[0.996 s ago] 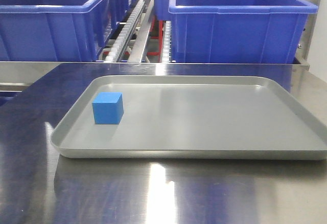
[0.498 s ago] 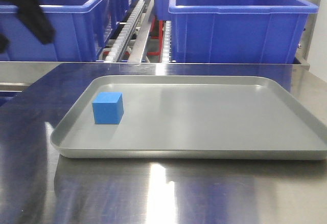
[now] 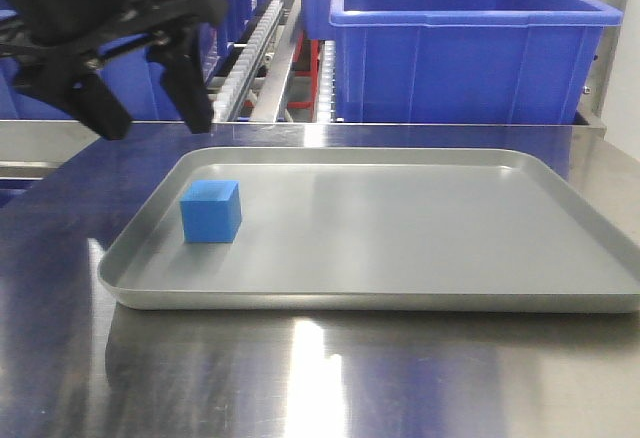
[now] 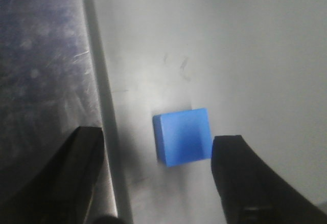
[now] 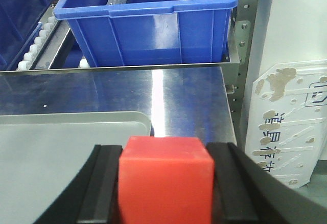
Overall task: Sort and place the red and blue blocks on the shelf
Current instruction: 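Lower the left gripper around the blue cube on the tray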
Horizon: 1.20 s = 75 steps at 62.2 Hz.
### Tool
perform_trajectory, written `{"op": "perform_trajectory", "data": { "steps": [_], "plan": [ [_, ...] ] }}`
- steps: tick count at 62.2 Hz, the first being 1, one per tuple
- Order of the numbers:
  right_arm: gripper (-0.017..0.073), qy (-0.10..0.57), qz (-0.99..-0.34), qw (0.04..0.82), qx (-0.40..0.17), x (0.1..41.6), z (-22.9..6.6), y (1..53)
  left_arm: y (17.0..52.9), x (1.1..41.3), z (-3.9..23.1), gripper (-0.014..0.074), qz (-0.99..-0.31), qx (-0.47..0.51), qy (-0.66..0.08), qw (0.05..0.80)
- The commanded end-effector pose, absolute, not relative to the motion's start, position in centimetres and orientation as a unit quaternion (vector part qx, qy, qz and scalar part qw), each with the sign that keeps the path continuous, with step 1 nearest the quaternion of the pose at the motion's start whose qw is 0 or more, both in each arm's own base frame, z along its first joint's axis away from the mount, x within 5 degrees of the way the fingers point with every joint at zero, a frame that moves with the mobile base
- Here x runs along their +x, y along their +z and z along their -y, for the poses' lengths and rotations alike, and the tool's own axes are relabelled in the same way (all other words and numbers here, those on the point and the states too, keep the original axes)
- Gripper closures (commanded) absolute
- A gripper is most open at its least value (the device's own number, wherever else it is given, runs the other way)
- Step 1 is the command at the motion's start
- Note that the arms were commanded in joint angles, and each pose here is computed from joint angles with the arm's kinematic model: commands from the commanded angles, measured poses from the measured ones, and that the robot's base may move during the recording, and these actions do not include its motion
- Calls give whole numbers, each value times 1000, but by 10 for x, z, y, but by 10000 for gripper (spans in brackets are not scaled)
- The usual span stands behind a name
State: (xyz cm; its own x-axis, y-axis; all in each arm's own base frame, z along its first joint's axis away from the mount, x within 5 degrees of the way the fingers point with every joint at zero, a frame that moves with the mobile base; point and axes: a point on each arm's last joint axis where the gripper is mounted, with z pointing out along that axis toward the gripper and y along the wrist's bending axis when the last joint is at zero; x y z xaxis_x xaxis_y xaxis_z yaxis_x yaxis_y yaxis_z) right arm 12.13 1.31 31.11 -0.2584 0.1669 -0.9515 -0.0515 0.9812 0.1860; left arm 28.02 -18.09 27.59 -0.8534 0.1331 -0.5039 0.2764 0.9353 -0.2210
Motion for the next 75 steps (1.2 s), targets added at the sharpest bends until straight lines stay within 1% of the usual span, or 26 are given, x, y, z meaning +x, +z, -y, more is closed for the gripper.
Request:
{"op": "perform_trajectory", "data": {
  "steps": [1, 11, 20, 49, 75],
  "plan": [
    [503, 92, -749, 656, 28, 122, -13, 330, 297, 282, 192, 81, -935, 115, -164, 291],
    [503, 92, -749, 656, 28, 122, -13, 330, 286, 285, 205, 81, -939, 123, -145, 286],
    [503, 92, -749, 655, 28, 122, -13, 330, 279, 286, 211, 81, -941, 129, -140, 279],
    [503, 92, -749, 655, 28, 122, -13, 330, 254, 296, 219, 81, -948, 128, -132, 260],
    [503, 92, -749, 655, 28, 122, -13, 330, 251, 300, 221, 81, -946, 123, -139, 266]
  ]
}}
